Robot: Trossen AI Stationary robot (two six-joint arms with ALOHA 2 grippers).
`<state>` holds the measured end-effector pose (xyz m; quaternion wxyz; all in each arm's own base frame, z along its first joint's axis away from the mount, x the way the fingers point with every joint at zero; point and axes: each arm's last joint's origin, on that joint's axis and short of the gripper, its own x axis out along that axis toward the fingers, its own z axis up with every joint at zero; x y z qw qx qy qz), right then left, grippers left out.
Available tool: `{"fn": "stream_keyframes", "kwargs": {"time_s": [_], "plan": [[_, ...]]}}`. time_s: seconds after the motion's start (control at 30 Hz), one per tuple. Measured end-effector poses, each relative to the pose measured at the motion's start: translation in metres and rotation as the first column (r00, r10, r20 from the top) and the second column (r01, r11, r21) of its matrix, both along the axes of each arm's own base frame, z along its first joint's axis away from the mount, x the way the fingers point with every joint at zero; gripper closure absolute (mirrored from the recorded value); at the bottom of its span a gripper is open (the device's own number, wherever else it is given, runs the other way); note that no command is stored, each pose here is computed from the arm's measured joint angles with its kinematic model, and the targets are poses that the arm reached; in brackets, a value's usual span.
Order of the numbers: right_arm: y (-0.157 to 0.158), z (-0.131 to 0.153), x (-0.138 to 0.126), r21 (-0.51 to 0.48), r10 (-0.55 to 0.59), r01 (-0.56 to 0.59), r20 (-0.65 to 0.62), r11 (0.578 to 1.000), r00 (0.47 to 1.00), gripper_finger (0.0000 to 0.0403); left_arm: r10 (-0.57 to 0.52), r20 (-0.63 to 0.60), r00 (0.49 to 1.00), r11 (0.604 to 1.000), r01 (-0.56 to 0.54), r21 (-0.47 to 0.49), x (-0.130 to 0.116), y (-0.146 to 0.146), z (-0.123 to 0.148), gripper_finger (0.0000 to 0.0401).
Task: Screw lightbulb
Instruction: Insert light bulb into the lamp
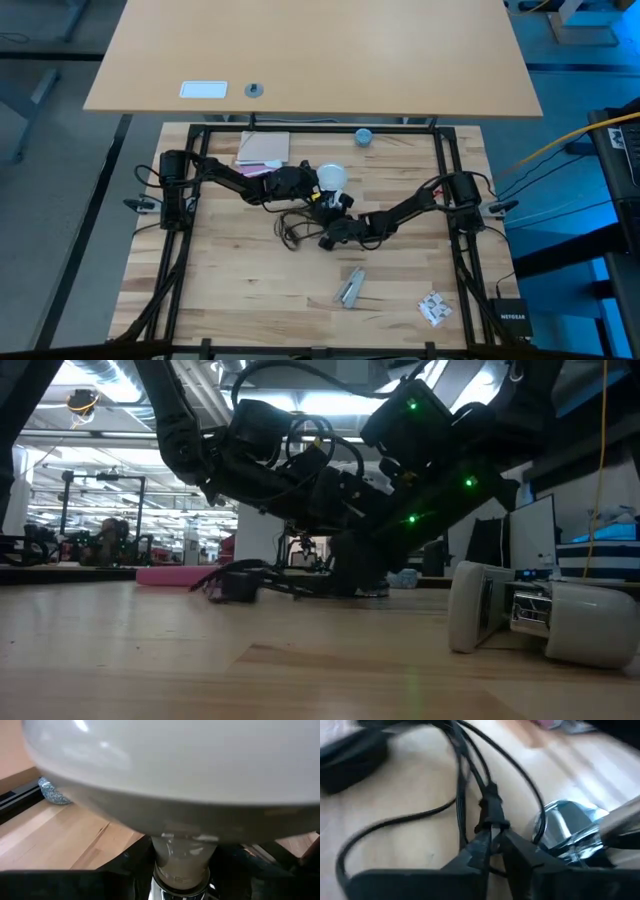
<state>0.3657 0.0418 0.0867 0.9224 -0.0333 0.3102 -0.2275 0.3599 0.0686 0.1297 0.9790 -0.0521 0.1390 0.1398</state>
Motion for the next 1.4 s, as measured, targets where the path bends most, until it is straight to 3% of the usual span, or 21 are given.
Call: {"fn": "stream_keyframes", "kwargs": {"time_s": [0.1, 0.33, 0.63, 0.87, 1.13, 1.4], "plan": [[0.001, -0.001, -0.001, 0.017, 0.024, -0.023, -0.025, 1.000, 0.999, 0.0384, 0.000, -0.001, 1.000, 1.000, 0.000, 0.000, 0.000, 0.000, 0.000, 0.0246], [0.001, -0.003, -0.003, 0.071, 0.041, -0.037, -0.053, 0.997, 0.998, 0.0371, -0.001, -0.002, 1.000, 1.000, 0.001, 0.002, 0.000, 0.000, 0.000, 0.0246], [0.002, 0.007, -0.012, 0.161, 0.027, -0.008, -0.117, 0.987, 0.993, 0.0385, -0.001, -0.003, 1.000, 1.000, 0.001, 0.002, 0.000, 0.000, 0.000, 0.0246], [-0.001, 0.020, -0.033, 0.121, 0.002, 0.033, -0.277, 0.992, 0.961, 0.0402, -0.006, -0.009, 1.000, 1.000, 0.006, 0.019, 0.000, 0.000, 0.000, 0.0246], [-0.005, 0.018, -0.044, 0.066, -0.121, 0.154, -0.356, 0.986, 0.927, 0.0402, -0.030, -0.008, 1.000, 0.999, 0.030, 0.013, 0.000, -0.001, 0.000, 0.0246], [-0.008, 0.016, -0.049, -0.018, -0.181, 0.188, -0.372, 0.982, 0.911, 0.0402, -0.052, -0.008, 0.999, 0.999, 0.052, 0.014, 0.001, -0.007, 0.000, 0.0246]]}}
